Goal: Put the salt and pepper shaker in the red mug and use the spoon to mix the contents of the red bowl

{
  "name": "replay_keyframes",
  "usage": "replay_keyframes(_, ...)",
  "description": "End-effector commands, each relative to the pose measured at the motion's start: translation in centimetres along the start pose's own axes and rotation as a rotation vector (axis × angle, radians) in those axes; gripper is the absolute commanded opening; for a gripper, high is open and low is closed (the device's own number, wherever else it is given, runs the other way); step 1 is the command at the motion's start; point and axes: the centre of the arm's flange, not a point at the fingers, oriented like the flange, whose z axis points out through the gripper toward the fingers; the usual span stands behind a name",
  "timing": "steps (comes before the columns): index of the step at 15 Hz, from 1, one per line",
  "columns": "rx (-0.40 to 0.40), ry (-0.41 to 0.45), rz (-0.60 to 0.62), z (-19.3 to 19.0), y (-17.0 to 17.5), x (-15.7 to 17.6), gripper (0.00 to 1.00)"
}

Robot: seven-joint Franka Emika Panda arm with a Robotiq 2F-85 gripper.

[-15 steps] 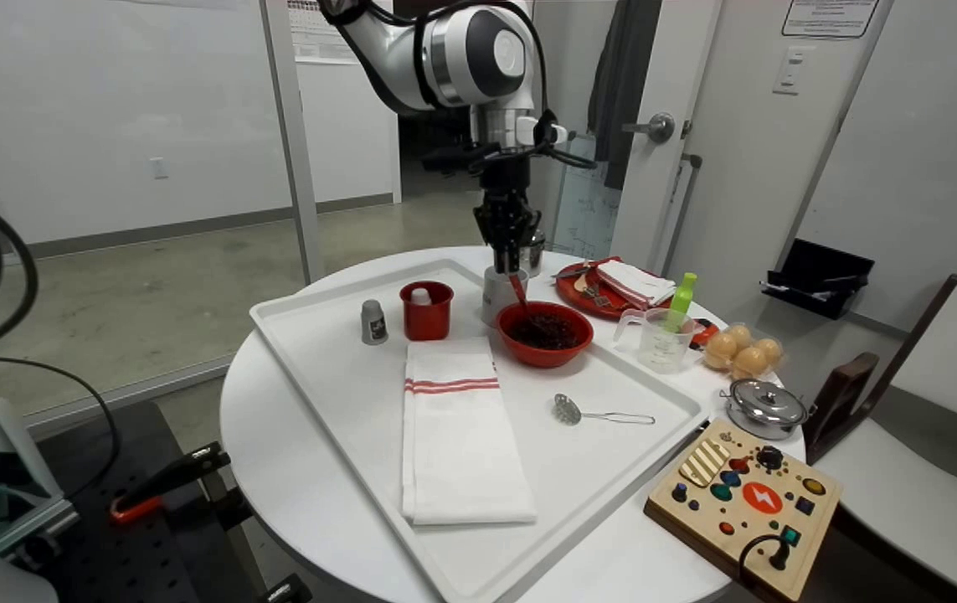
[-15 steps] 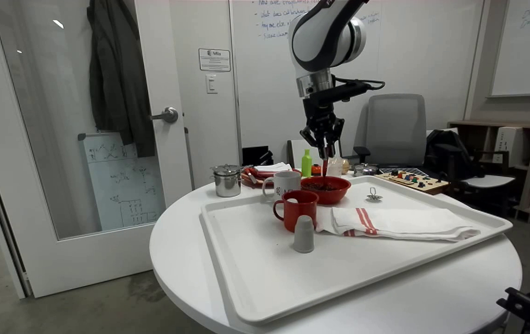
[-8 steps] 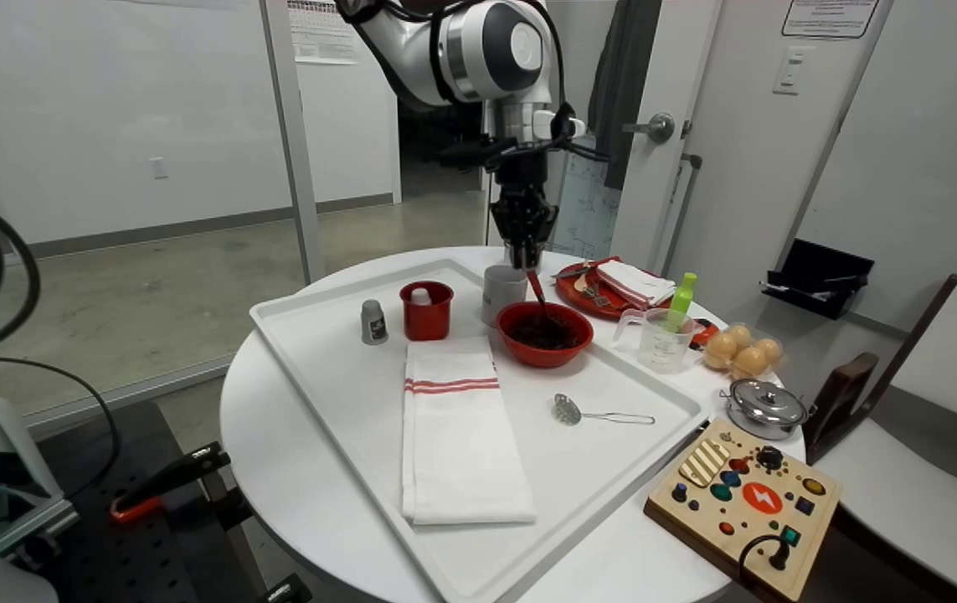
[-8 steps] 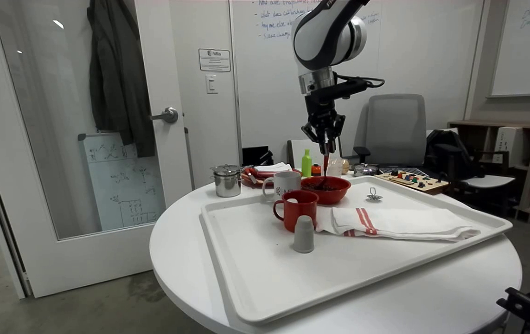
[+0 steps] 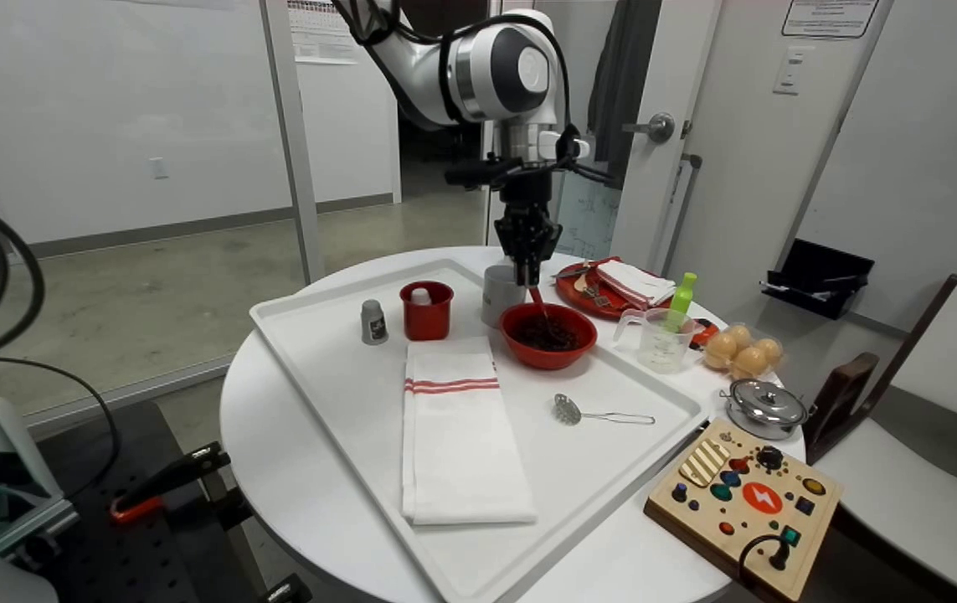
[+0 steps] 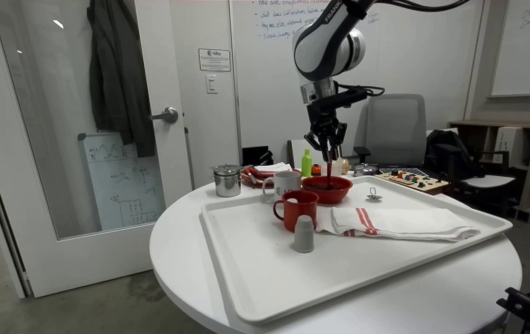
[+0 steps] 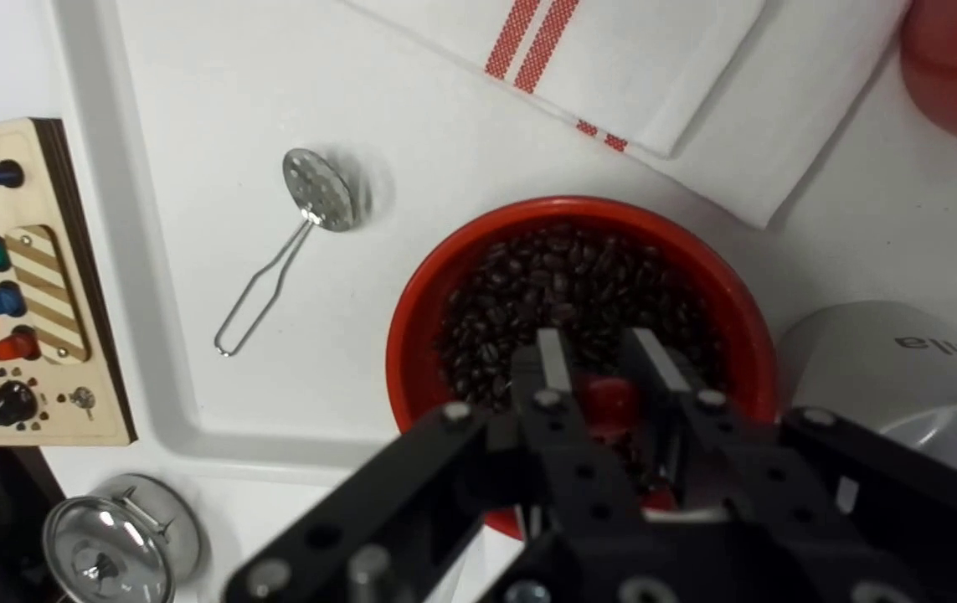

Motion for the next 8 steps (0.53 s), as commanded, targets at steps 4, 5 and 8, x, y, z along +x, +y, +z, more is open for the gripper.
replay_keyframes(4, 0.028, -0.023, -0.021, 1.0, 0.3, -2.0, 0.11)
replay_keyframes(5, 0.032, -0.022, -0.029, 0.9, -0.1, -2.3, 0.11)
replay_keyframes(8, 0.045, -0.009, -0.071, 0.0, -1.7, -3.3, 0.11)
